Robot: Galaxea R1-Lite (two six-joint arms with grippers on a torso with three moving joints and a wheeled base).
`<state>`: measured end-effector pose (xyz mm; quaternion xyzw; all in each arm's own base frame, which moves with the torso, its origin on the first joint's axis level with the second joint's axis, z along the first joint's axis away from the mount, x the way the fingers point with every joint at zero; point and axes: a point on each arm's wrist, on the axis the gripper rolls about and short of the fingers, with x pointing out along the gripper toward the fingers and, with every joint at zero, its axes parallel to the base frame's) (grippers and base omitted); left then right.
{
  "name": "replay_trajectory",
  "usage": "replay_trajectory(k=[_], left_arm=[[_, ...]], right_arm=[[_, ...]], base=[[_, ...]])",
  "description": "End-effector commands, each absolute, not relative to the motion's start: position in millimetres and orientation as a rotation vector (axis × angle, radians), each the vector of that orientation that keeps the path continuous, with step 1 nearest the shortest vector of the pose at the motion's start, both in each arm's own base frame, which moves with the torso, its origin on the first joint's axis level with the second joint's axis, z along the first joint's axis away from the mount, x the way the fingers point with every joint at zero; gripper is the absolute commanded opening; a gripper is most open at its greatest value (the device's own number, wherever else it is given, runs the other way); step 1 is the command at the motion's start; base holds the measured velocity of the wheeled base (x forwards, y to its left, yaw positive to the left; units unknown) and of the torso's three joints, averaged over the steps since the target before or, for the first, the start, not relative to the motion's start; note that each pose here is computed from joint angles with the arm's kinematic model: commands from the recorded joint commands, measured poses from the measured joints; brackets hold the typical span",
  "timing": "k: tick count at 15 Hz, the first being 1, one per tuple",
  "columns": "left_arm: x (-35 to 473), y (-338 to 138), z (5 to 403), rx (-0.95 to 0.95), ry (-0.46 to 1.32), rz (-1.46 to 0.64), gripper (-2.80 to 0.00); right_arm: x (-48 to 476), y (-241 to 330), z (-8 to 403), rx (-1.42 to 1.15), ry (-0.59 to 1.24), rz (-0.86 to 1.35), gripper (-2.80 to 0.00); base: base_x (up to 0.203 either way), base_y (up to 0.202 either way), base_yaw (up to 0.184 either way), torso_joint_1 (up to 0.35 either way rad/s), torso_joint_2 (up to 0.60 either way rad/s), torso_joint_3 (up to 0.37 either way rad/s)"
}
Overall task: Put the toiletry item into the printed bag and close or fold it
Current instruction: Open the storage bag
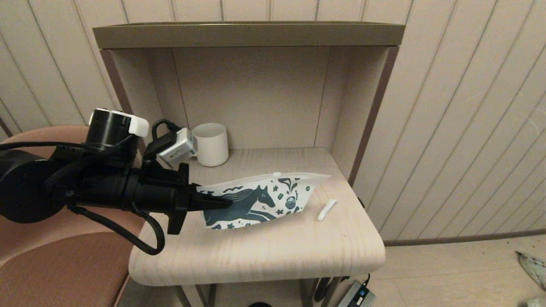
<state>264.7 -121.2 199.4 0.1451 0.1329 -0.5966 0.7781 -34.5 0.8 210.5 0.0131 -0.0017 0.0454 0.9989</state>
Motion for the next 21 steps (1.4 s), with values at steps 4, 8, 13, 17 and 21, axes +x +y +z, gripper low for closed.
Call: replay_trajectory(k=[4, 8, 13, 17, 21], left_arm=[[262.2, -121.0, 199.0, 0.311, 0.285, -1.303, -2.8], [261.2, -122.1, 199.4, 0.308, 0.286, -1.31, -2.8], [255.4, -129.6, 199.1, 0.315, 0.283, -1.341, -2.8], [249.8, -136.2, 196.2, 0.304, 0.285, -1.394, -2.8], [248.5, -136.0, 198.1, 0.297, 0.269, -1.418, -2.8]], right_arm=[[64.3, 15.3, 293.6, 0.027, 0.253, 0.312, -2.8], [121.9, 68.9, 307.7, 0.005, 0.532, 0.709, -2.8], [168.1, 126.7, 299.0, -0.074, 0.687, 0.974, -2.8], [190.9, 148.6, 299.7, -0.229, 0.63, 1.056, 0.0], [211.0, 166.1, 294.2, -0.311, 0.597, 1.105, 0.0]], base=[[0.0, 0.0, 0.0, 0.0, 0.0, 0.0], [0.0, 0.0, 0.0, 0.0, 0.0, 0.0], [0.0, 0.0, 0.0, 0.0, 0.0, 0.0], [0.0, 0.0, 0.0, 0.0, 0.0, 0.0], [0.0, 0.0, 0.0, 0.0, 0.0, 0.0]])
